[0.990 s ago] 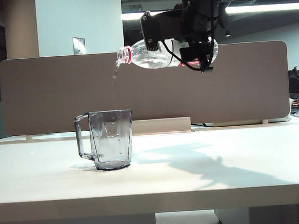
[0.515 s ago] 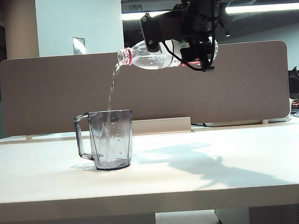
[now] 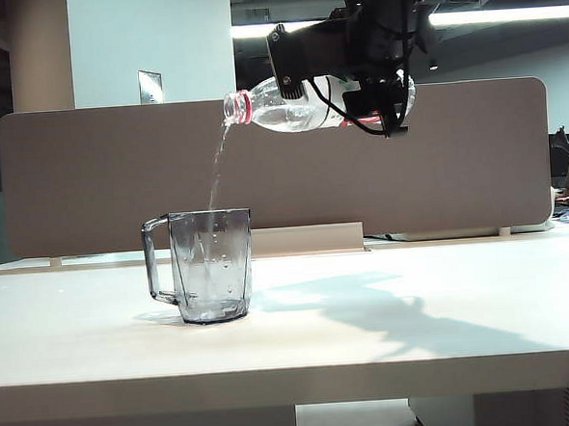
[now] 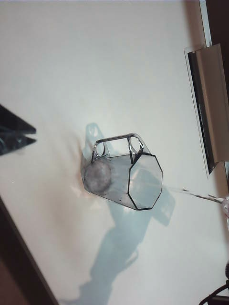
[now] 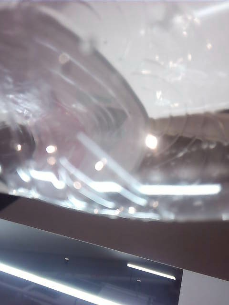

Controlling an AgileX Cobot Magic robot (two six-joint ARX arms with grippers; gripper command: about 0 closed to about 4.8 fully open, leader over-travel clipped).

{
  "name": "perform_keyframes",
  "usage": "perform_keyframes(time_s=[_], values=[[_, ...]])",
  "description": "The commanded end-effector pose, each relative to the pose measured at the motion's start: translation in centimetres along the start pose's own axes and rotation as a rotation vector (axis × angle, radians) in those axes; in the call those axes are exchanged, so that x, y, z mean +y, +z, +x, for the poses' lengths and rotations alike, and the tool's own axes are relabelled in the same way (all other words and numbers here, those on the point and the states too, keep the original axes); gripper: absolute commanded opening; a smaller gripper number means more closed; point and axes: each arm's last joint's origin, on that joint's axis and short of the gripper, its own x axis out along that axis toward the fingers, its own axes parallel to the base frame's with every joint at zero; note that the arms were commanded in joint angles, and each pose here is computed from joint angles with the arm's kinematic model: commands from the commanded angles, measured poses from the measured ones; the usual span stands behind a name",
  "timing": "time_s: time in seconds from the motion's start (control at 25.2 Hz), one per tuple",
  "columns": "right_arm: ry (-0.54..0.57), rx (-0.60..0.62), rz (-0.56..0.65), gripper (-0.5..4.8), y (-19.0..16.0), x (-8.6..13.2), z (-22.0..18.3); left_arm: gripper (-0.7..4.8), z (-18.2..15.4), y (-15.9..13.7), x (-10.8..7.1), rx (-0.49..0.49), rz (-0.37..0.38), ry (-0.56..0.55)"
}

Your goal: Pick up the mineral water bottle on the table and pour a little water into the mug.

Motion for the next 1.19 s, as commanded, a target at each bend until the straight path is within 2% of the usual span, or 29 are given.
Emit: perform_keyframes(time_s=[0.04, 0.16, 0.24, 0.32, 0.52, 0.63, 0.75, 0.83, 1.03, 1.11, 1.19], values=[[-0.026, -0.004, 0.063, 2.30, -0.1, -0.6, -0.2, -0.05, -0.1, 0.2, 0.0, -0.013, 0.000, -0.001], [-0.007, -0.014, 0.169, 2.30, 0.0, -0.4, -0.2, -0.05, -0.1, 0.2, 0.0, -0.013, 0.001, -0.002], [0.016, -0.014, 0.297, 2.30, 0.0, -0.2, -0.2, -0.05, -0.1, 0.2, 0.0, -0.013, 0.000, -0.002], [0.095, -0.034, 0.592, 2.30, 0.1, 0.5, -0.2, -0.05, -0.1, 0.2, 0.0, -0.013, 0.001, -0.002], [0.194, -0.144, 1.020, 2.30, 0.4, 0.8, -0.2, -0.05, -0.1, 0.2, 0.0, -0.013, 0.000, -0.001], [0.204, -0.195, 1.237, 2.27, 0.5, 1.4, -0.2, -0.05, -0.1, 0.2, 0.0, -0.013, 0.001, -0.002], [0.194, -0.207, 1.346, 2.10, 0.6, 3.3, -0.4, -0.05, -0.1, 0.2, 0.0, -0.014, 0.000, -0.001], [0.168, -0.267, 1.458, 2.10, 0.4, 6.6, -1.2, -0.05, -0.1, 0.2, 0.0, -0.014, 0.001, -0.001], [0.109, -0.356, 1.648, 2.10, 0.1, 10.0, -2.0, -0.05, -0.1, 0.2, 0.0, -0.014, 0.001, -0.002], [0.128, -0.349, 1.707, 2.11, 0.3, 11.8, -1.7, -0.05, -0.1, 0.2, 0.0, -0.014, 0.000, -0.001], [0.147, -0.347, 1.722, 2.10, 0.5, 12.6, -1.2, -0.05, -0.1, 0.2, 0.0, -0.014, 0.000, -0.002]])
